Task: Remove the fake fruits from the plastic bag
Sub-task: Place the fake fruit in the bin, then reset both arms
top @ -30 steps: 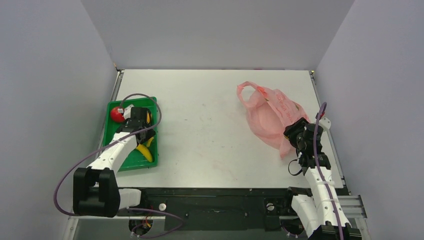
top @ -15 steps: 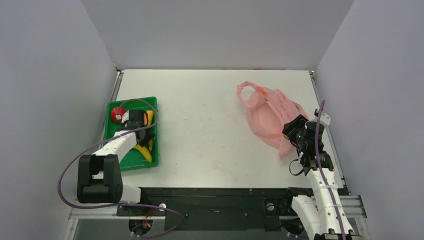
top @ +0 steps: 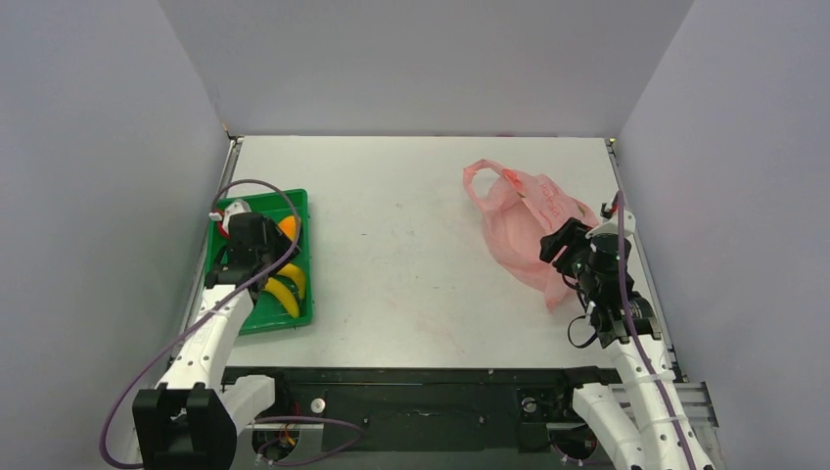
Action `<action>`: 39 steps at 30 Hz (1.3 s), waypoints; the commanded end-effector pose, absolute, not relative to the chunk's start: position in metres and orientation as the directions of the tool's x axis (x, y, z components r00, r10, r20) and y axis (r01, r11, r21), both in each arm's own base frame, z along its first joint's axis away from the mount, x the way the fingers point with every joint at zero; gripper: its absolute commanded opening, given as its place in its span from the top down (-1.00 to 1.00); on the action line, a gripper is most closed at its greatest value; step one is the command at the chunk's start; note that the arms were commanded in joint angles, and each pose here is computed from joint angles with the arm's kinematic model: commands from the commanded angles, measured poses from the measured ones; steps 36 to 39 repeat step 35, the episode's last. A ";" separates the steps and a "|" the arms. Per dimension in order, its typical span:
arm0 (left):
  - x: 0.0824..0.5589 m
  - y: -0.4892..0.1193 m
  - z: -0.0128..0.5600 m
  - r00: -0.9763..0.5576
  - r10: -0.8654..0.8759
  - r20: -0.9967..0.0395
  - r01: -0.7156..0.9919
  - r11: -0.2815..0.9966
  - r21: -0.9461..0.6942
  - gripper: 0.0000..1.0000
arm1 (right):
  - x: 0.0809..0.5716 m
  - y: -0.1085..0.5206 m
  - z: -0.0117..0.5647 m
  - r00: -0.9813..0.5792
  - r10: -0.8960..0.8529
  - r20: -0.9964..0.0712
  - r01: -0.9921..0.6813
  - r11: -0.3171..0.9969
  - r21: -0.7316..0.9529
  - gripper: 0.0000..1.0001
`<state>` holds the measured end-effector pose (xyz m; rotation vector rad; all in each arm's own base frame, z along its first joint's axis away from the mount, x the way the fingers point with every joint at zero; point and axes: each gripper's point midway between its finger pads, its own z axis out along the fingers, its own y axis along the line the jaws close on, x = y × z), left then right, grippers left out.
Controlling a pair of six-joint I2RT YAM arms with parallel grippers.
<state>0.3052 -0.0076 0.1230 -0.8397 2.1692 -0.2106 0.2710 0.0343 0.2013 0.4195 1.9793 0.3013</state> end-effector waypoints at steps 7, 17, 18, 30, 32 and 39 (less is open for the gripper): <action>0.301 -0.019 0.240 -0.333 -0.569 -0.752 -0.264 0.822 -0.505 -0.06 | 0.255 0.024 0.250 -0.334 0.376 -0.864 0.156 0.926 0.343 -0.15; 0.276 -0.073 0.383 -0.187 -0.446 -0.876 0.246 0.842 -0.481 -0.50 | 0.208 0.002 0.328 -0.132 0.343 -0.930 0.149 0.934 0.323 -0.56; 0.272 -0.076 0.398 -0.162 -0.437 -0.885 0.285 0.838 -0.466 -0.51 | 0.204 -0.002 0.334 -0.114 0.346 -0.931 0.164 0.931 0.326 -0.59; 0.225 -0.102 0.486 -0.014 -0.388 -0.921 0.523 0.783 -0.338 -0.50 | 0.159 -0.041 0.361 0.032 0.330 -0.943 0.315 0.893 0.323 -0.68; 0.225 -0.102 0.485 -0.018 -0.393 -0.920 0.522 0.781 -0.343 -0.50 | 0.158 -0.041 0.362 0.043 0.335 -0.941 0.311 0.891 0.331 -0.70; 0.226 -0.103 0.483 -0.021 -0.394 -0.919 0.521 0.780 -0.346 -0.50 | 0.156 -0.041 0.364 0.055 0.330 -0.942 0.306 0.893 0.331 -0.73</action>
